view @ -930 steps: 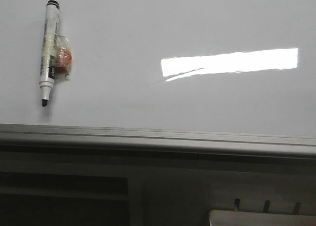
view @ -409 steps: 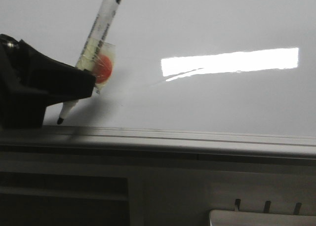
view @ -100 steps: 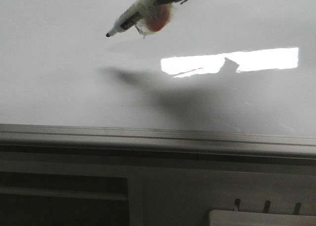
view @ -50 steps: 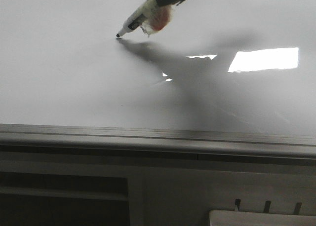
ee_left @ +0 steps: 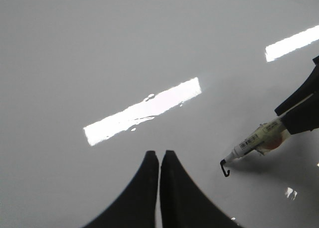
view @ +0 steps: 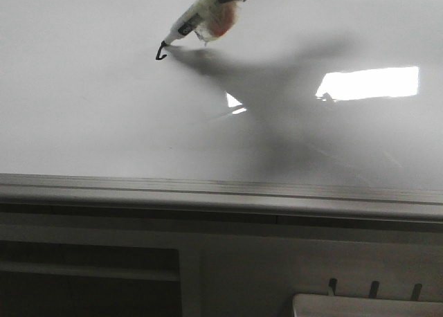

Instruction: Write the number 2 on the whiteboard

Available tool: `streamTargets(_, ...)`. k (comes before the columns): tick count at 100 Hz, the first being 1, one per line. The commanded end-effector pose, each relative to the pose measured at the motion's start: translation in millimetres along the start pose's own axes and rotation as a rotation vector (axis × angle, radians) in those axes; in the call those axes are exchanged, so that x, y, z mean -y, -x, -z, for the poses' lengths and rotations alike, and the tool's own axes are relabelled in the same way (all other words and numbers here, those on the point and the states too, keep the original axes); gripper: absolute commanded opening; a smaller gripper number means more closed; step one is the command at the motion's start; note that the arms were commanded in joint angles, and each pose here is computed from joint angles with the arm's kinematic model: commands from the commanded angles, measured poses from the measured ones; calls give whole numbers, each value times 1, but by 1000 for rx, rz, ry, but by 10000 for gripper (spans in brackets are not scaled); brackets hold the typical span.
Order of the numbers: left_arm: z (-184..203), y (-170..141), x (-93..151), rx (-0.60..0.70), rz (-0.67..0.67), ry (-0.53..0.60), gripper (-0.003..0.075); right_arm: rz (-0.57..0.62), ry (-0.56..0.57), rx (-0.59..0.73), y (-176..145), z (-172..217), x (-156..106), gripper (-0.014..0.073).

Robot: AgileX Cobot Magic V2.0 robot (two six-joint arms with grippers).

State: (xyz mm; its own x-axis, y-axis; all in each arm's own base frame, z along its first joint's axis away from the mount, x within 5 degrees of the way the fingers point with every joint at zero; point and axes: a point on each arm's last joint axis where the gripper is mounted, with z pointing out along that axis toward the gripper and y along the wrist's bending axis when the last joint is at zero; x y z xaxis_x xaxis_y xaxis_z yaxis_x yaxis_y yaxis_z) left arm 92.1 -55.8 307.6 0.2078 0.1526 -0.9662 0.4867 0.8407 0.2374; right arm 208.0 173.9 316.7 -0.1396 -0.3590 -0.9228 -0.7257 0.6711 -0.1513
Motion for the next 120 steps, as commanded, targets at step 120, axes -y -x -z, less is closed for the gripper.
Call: streamTargets(120, -1, 14, -2, 96, 20, 10, -20, -28, 115, -126, -31, -4, -15, -45)
